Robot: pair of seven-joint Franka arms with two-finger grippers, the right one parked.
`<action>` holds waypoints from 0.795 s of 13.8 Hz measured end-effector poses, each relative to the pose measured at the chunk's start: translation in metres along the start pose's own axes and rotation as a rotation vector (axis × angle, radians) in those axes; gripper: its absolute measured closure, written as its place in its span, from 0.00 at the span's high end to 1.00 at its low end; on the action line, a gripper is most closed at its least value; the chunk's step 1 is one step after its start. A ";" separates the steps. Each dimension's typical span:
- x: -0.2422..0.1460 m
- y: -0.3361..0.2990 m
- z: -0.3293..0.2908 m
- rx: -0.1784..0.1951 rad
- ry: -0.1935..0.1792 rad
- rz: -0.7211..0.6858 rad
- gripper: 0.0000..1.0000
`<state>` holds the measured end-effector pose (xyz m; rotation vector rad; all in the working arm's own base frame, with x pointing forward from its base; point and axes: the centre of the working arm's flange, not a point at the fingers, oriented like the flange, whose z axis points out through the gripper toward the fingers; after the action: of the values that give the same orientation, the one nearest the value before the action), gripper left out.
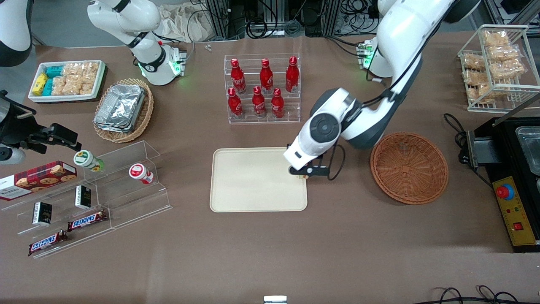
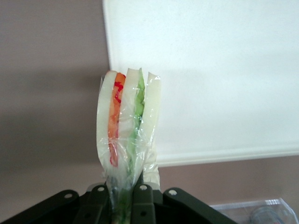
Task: Place sandwich from basket to tray
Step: 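Lift the sandwich and carry it with the left gripper to the cream tray, then lower the sandwich onto the tray and open the left gripper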
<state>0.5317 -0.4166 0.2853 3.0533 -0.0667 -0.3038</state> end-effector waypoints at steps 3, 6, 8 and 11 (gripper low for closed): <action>0.013 0.008 0.042 0.005 0.013 0.015 0.16; 0.020 0.011 0.059 -0.018 0.028 0.016 0.22; 0.022 0.012 0.056 -0.021 0.034 0.016 0.41; 0.030 0.011 0.039 -0.037 0.066 -0.014 0.69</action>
<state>0.5528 -0.4312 0.2418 3.0253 -0.0355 -0.2021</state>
